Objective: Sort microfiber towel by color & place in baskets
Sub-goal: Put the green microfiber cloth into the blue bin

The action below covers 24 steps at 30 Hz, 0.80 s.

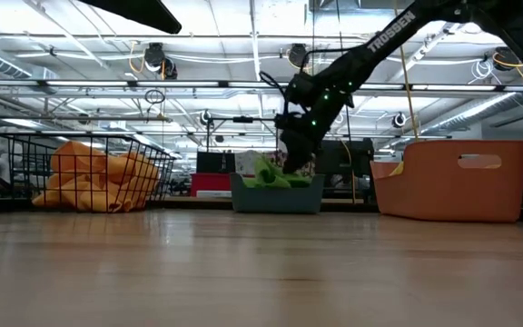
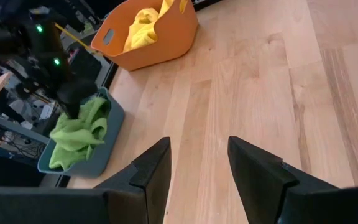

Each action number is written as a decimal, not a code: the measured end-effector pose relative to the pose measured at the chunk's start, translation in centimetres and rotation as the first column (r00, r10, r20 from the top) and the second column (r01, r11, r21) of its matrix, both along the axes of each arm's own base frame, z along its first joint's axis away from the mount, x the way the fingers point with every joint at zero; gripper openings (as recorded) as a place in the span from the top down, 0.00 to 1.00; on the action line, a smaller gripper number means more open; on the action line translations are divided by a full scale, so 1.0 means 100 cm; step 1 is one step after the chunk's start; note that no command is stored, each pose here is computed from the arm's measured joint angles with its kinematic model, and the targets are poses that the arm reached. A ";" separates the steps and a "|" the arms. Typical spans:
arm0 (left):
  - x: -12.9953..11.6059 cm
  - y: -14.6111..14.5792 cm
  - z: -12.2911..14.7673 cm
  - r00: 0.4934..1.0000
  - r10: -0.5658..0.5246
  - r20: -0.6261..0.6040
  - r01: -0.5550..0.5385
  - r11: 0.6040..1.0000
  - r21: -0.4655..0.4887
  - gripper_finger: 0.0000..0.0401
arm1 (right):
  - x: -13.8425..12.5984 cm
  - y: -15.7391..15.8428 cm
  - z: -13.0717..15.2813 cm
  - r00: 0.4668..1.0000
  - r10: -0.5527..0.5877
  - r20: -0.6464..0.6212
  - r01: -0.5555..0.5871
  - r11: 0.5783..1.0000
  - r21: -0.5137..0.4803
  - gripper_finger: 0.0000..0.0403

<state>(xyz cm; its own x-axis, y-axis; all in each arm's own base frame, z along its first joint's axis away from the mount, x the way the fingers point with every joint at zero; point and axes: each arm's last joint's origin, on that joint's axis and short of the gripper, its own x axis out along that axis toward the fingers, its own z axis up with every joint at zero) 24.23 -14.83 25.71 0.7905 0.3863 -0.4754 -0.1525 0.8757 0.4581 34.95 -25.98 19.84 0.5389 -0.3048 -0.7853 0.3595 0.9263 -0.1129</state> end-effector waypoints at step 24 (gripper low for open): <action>-0.001 0.001 -0.001 1.000 0.009 -0.006 -0.009 1.000 -0.009 0.59 | 0.019 0.067 0.024 0.962 0.259 -0.090 -0.252 0.964 0.084 0.69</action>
